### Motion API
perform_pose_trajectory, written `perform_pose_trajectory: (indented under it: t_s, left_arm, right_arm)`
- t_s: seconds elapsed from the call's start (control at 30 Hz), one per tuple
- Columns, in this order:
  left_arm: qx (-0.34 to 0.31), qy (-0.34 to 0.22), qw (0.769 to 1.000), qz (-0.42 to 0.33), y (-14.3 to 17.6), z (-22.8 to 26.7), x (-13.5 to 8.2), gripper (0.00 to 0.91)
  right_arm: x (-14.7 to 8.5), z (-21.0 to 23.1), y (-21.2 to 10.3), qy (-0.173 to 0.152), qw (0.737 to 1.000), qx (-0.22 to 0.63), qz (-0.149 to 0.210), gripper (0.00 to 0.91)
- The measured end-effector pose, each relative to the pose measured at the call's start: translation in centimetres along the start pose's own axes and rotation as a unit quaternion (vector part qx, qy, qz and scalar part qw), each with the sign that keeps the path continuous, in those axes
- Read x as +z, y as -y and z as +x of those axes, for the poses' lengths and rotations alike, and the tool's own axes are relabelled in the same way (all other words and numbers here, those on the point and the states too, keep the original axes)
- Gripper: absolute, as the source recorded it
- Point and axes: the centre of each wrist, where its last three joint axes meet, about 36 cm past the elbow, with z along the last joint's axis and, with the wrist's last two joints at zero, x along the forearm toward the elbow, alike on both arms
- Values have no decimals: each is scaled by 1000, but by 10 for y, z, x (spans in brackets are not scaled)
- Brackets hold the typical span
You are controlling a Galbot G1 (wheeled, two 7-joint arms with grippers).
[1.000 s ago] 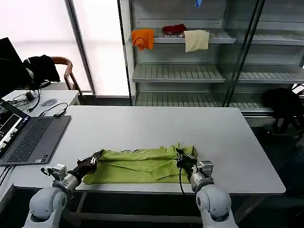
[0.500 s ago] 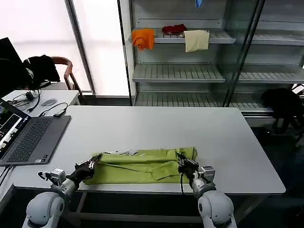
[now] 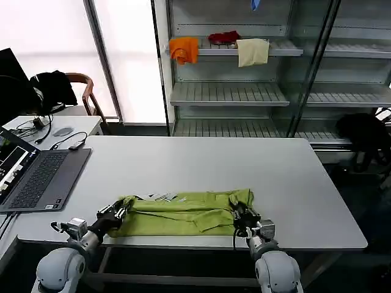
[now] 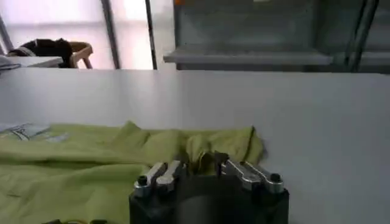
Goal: Fold and organize the clothes.
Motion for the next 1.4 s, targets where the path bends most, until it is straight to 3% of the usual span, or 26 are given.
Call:
perform_pose_trajectory:
  t_s: [0.37,0.83,0.87,0.97,1.0,1.03,1.1,1.23,1.4]
  left_arm:
    - [-30,23,999,21,9,8,2,907]
    - [-108,26,993,46,47,17,30,907]
    - [-111,25,992,47,49,17,32,877]
    - [-118,22,992,49,54,17,36,675]
    - [-120,21,991,51,56,17,37,464]
    - [-121,21,991,52,57,17,38,403]
    - [-123,20,991,55,61,15,39,191]
    - [-124,18,990,60,66,14,41,30]
    - [-121,16,991,63,71,13,40,20]
  right_arm:
    - [-31,10,13,79,996,-4,-43,907]
    - [-55,8,15,125,989,-15,-74,907]
    - [-56,8,15,127,989,-15,-74,907]
    - [-59,9,17,131,988,-14,-75,907]
    - [-60,10,17,132,988,-12,-75,907]
    - [-60,10,18,133,988,-11,-75,907]
    - [-61,10,18,133,988,-10,-76,907]
    - [-60,11,19,134,988,-6,-76,907]
    - [-60,11,21,134,988,-2,-78,907]
